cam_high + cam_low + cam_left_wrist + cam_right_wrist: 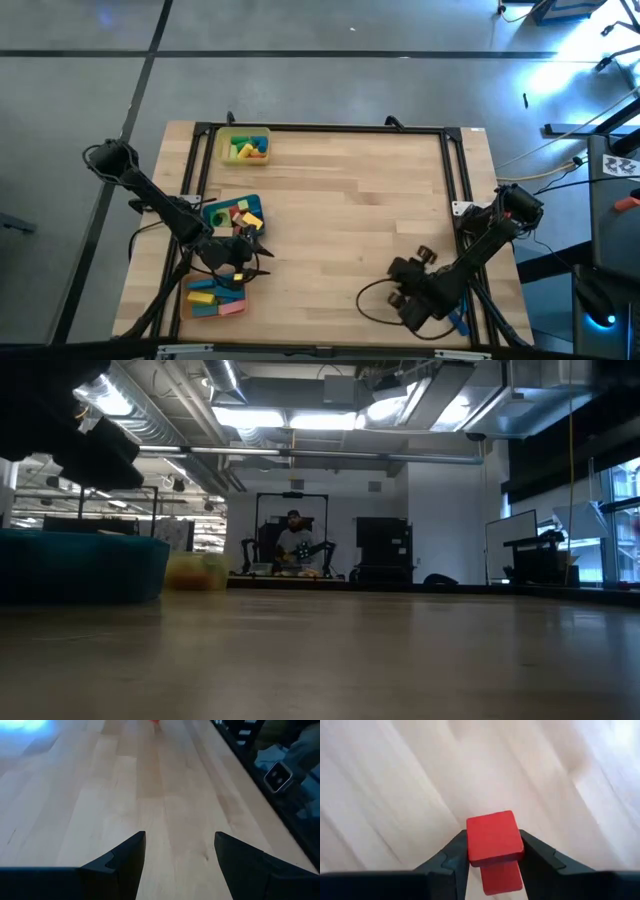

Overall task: Sort blocks by size
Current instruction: Put the red arch block into the blue bin

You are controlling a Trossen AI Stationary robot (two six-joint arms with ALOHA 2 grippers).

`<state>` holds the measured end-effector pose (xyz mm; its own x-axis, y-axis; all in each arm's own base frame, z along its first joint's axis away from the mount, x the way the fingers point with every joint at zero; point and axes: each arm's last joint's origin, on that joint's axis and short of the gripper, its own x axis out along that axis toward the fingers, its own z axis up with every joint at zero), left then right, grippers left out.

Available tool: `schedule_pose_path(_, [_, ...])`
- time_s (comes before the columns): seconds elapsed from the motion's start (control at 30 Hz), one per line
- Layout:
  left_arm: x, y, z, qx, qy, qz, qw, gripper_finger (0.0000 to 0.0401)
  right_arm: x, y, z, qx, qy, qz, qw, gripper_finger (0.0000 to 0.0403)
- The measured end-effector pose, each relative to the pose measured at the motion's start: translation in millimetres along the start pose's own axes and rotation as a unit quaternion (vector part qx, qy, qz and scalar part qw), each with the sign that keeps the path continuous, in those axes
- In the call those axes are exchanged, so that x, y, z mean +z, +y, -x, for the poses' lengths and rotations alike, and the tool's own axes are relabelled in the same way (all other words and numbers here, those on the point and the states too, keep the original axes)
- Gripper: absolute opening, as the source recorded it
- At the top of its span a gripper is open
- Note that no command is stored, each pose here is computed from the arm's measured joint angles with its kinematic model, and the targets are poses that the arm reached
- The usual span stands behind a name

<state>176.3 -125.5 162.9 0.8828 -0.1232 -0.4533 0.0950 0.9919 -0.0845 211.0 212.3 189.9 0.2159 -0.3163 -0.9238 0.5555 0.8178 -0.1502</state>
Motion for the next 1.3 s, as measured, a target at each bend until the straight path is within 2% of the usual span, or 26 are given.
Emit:
schedule_pose_path(0.07, [1.6, -0.7, 0.1, -0.003, -0.007, 0.007, 1.000, 0.0221, 6.1, 9.3, 0.6, 0.037, -0.086, -0.043, 0.995, 0.0135])
schedule_pose_path(0.17, [3.6, -1.5, 0.1, -0.007, -0.017, 0.023, 1.000, 0.0221, 14.7, 23.4, 1.6, 0.077, -0.204, -0.069, 0.974, 0.0135])
schedule_pose_path(0.3, [9.4, -0.5, -0.8, -0.010, -0.040, 0.040, 0.998, 0.0221, 22.7, 42.3, -4.3, 0.087, -0.319, -0.064, 0.942, 0.0135])
schedule_pose_path(0.37, [12.0, 1.3, -1.9, -0.008, -0.050, 0.046, 0.998, 0.0221, 25.0, 50.9, -9.5, 0.086, -0.348, -0.058, 0.932, 0.0135])
schedule_pose_path(0.6, [14.5, 14.5, -11.2, 0.009, -0.047, 0.068, 0.997, 0.0238, 54.3, 79.1, -33.2, 0.119, -0.381, -0.045, 0.916, 0.0137])
schedule_pose_path(0.7, [18.2, 14.6, -17.5, -0.021, -0.058, 0.068, 0.996, 0.0261, 71.9, 86.8, -39.1, 0.149, -0.388, -0.031, 0.909, 0.0137])
schedule_pose_path(0.83, [21.3, 8.7, -29.9, -0.034, -0.062, 0.045, 0.996, 0.0281, 95.5, 90.6, -39.9, 0.174, -0.423, -0.029, 0.889, 0.0137])
schedule_pose_path(0.97, [27.2, 1.6, -46.4, -0.033, -0.072, 0.032, 0.996, 0.0286, 116.1, 93.3, -39.7, 0.224, -0.452, -0.016, 0.863, 0.0137])
schedule_pose_path(1.07, [32.3, -3.1, -57.3, -0.031, -0.076, 0.021, 0.996, 0.0286, 124.7, 94.7, -44.7, 0.248, -0.462, -0.012, 0.852, 0.0137])
schedule_pose_path(1.3, [39.9, -11.9, -77.3, -0.027, -0.072, -0.003, 0.997, 0.0273, 129.7, 97.0, -50.2, 0.259, -0.479, -0.012, 0.839, 0.0137])
